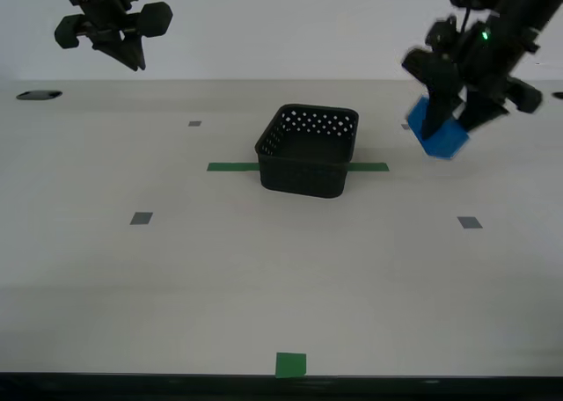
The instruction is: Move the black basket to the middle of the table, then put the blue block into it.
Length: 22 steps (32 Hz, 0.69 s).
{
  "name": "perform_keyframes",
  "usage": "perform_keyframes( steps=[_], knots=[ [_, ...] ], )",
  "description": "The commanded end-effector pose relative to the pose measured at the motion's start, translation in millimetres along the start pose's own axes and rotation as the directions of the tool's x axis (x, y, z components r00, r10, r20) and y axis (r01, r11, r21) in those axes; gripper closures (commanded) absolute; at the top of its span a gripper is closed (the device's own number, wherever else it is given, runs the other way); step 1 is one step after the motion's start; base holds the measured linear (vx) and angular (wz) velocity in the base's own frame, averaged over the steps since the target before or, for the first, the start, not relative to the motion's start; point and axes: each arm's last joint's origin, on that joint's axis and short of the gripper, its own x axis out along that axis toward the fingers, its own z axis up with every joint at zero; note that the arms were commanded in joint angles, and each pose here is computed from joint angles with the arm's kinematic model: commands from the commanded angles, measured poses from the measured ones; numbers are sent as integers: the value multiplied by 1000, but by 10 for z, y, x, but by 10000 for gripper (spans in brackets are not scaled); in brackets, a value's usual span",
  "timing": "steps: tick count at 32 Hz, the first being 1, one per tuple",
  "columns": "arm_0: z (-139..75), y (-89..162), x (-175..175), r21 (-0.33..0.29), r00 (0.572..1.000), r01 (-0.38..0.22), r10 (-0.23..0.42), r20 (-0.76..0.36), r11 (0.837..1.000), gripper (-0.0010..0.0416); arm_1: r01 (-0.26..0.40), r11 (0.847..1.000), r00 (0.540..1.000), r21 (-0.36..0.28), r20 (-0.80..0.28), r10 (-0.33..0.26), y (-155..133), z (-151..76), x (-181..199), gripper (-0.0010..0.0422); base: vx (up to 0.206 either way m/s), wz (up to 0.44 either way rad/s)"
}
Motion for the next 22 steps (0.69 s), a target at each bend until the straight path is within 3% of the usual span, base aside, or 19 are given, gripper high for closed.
perform_keyframes(
  steps=[1, 2, 5, 8, 10, 14, 22],
  knots=[
    [233, 291, -213, -80, 988, -117, 125, 92, 990, 407, 2, 1000, 1000, 7, 6, -2, -2, 6, 4, 364, 0, 0],
    [265, 340, -241, -97, 986, -121, 131, 103, 988, 407, 2, 1000, 1000, 7, 7, -2, -2, 8, 4, 364, 0, 0],
    [446, 770, -389, -240, 964, -141, 188, 187, 960, 407, 2, 1000, 1000, 7, 8, -2, 5, -24, 49, 364, 0, 0],
    [490, 959, -420, -300, 953, -148, 217, 212, 942, 407, 2, 1000, 1000, 5, -5, -2, 8, -62, 84, 364, 0, 0],
    [503, 1216, -396, -385, 929, -159, 270, 253, 909, 407, 3, 1000, 999, 1, -33, -3, 27, -184, 200, 364, 0, 0],
    [550, 1236, -211, -380, 932, -172, 275, 236, 909, 407, 3, 1000, 997, -6, -75, -3, 41, -318, 300, 364, 0, 0],
    [709, 1155, 378, -367, 936, -177, 271, 223, 913, 406, 3, 1000, 996, -8, -95, -4, 38, -353, 314, 364, 0, 0]
  ],
)
